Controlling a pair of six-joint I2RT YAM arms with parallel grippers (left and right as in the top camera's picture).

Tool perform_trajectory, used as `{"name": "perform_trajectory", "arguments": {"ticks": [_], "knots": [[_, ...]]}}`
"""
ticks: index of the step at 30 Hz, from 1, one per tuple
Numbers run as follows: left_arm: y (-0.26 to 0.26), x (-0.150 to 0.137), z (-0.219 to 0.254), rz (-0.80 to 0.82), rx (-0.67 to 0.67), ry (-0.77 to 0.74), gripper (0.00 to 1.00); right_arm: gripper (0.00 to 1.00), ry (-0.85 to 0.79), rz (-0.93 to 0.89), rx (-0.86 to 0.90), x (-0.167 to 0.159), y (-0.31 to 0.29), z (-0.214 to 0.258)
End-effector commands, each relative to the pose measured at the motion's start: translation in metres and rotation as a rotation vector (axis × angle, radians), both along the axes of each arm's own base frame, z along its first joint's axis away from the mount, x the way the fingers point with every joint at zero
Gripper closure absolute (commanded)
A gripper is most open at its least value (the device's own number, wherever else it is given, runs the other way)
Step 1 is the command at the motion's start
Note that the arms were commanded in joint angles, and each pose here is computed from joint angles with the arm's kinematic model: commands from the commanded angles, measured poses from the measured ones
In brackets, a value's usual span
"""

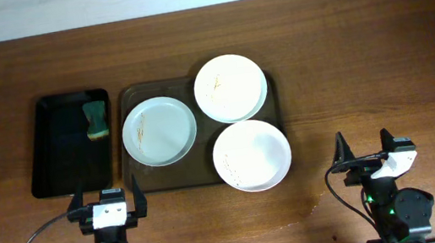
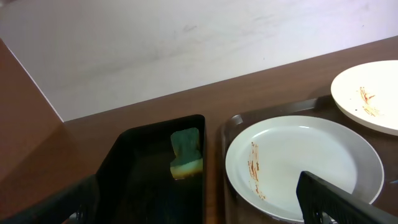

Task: Clean dirty plates on tray and stack at the side
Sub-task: 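Raise both arms from rest toward the trays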

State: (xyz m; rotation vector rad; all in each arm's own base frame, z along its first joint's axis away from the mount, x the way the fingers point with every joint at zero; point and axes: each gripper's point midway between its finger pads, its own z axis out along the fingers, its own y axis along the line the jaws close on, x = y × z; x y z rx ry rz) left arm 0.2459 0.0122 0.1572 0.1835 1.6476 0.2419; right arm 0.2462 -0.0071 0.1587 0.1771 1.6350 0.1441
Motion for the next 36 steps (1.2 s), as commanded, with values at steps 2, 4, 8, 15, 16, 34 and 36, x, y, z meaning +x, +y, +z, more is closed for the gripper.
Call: {"name": "perform_trajectory", "arguments": {"ticks": [2,4,8,15,16,34,36], "knots": [[-0.008,0.0,0.0,-0.048,0.012,-0.004,0.01,0.02,0.004,0.006,-0.007,0.0,0.001,-0.002],[-0.01,0.0,0.005,-0.058,0.013,-0.023,0.01,0.02,0.0,0.042,0.001,0.0,0.007,-0.001],[-0.029,-0.001,0.007,-0.167,0.002,-0.033,0.01,0.01,-0.06,0.085,0.0,0.0,0.015,0.013],[-0.031,-0.001,0.061,-0.18,-0.093,-0.159,0.01,0.02,-0.135,0.195,-0.007,-0.008,0.034,0.056],[-0.03,0.0,0.069,-0.171,-0.093,-0.159,0.01,0.02,-0.15,0.229,-0.01,-0.01,0.04,0.069],[-0.062,0.13,0.138,-0.308,-0.357,0.645,0.01,0.02,0.528,0.419,0.174,0.097,0.067,0.14],[-0.061,0.144,0.13,-0.293,-0.381,0.75,0.01,0.02,0.597,0.42,0.196,0.116,0.066,0.137]]}}
